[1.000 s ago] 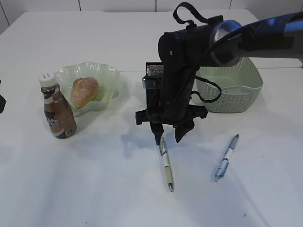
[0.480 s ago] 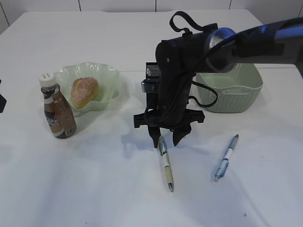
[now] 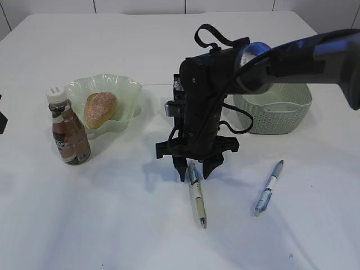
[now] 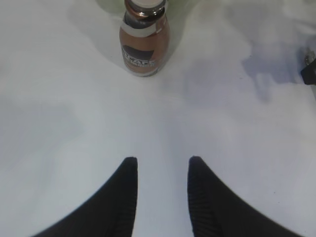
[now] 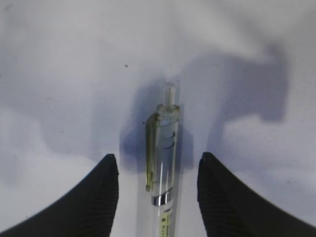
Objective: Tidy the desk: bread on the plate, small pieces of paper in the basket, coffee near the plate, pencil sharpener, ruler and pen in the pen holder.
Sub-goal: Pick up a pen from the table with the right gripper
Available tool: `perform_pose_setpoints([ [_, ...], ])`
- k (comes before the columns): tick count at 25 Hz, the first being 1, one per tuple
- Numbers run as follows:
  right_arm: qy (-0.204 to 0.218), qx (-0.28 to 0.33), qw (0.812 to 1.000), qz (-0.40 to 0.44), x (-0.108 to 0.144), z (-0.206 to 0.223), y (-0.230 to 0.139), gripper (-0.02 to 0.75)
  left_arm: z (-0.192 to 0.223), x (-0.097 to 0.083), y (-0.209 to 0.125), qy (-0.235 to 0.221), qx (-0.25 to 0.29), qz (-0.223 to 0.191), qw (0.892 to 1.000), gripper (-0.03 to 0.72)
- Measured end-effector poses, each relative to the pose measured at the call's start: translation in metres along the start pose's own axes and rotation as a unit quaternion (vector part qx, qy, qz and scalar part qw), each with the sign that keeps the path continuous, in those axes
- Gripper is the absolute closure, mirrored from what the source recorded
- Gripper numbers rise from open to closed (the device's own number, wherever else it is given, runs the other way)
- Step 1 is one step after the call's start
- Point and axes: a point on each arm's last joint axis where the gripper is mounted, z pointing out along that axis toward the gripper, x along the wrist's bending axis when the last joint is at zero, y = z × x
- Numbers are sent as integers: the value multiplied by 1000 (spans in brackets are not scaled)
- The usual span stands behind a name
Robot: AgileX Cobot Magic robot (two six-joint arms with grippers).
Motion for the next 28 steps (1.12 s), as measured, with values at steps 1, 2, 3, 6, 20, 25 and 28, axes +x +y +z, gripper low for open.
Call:
perform_pose_setpoints([
  [1,0,-1,1000,0,0,0,0,318,0,0,0,0,0,0,1000,449],
  [2,1,-3,1000,0,0,0,1,318,0,0,0,0,0,0,1000,449],
  [3,1,-3,1000,1,0,1,1,318,0,0,0,0,0,0,1000,449],
  [6,2,-6,1000,1,0,1,1,333,0,0,0,0,0,0,1000,449],
  [20,-3,-2,1000,0,0,7,1,370,0,0,0,0,0,0,1000,449],
  [25,-4,-3,1000,0,-1,7,1,466,0,0,0,0,0,0,1000,449],
  [28,-4,-3,1000,-1,-1,7,2,504,0,0,0,0,0,0,1000,449],
])
